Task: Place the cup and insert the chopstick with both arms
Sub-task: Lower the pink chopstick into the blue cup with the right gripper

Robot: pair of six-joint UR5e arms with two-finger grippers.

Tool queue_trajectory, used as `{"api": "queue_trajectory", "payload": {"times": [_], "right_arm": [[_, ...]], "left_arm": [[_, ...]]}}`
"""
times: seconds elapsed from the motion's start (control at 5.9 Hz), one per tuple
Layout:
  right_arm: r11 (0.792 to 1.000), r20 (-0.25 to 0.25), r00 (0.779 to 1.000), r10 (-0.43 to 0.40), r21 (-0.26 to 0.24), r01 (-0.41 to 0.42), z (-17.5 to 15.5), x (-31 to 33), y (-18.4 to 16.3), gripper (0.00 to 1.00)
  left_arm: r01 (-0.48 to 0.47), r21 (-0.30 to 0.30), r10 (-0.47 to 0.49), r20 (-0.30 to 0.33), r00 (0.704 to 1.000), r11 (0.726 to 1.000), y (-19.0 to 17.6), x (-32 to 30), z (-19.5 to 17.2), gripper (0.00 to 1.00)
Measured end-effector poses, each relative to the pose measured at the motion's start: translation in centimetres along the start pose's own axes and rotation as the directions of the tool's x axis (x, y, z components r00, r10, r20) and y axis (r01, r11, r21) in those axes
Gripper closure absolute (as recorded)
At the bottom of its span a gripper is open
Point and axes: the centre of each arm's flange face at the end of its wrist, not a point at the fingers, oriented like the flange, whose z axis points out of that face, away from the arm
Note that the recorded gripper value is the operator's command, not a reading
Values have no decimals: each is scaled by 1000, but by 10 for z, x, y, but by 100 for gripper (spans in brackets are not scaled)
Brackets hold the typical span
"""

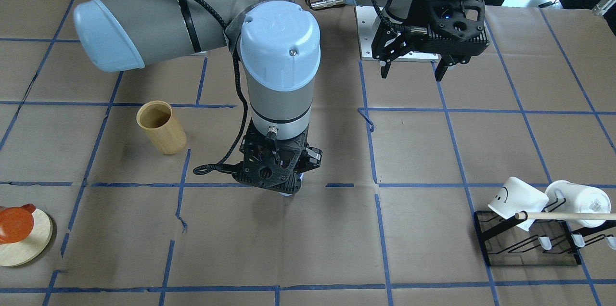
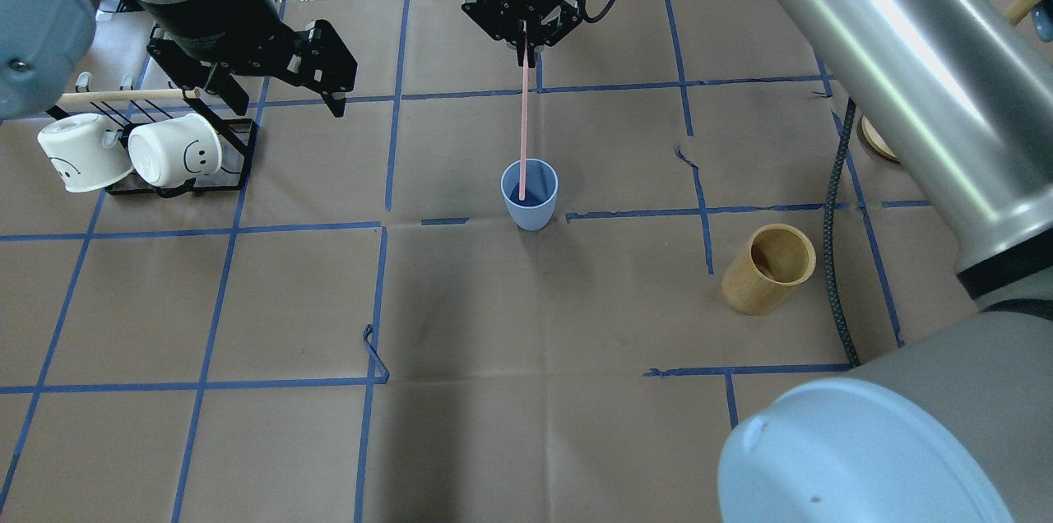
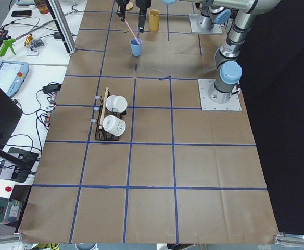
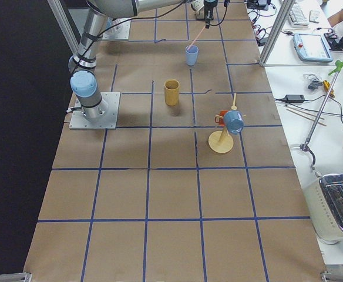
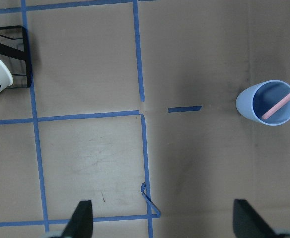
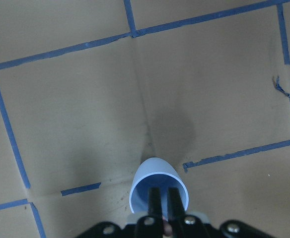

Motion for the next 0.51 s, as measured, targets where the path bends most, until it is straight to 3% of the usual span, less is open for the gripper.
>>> {"api": "queue_trajectory", "payload": {"times": [0.34,0.51], "right_arm": [[1000,3,1000,-1,7,1,22,0,1,94],[1000,6,1000,0,14,-1,31,0,1,54]], "left_arm": [[0,1,0,0,1000,1000,0,0,0,2],[1,1,-1,0,1000,1000,0,0,0,2]]}}
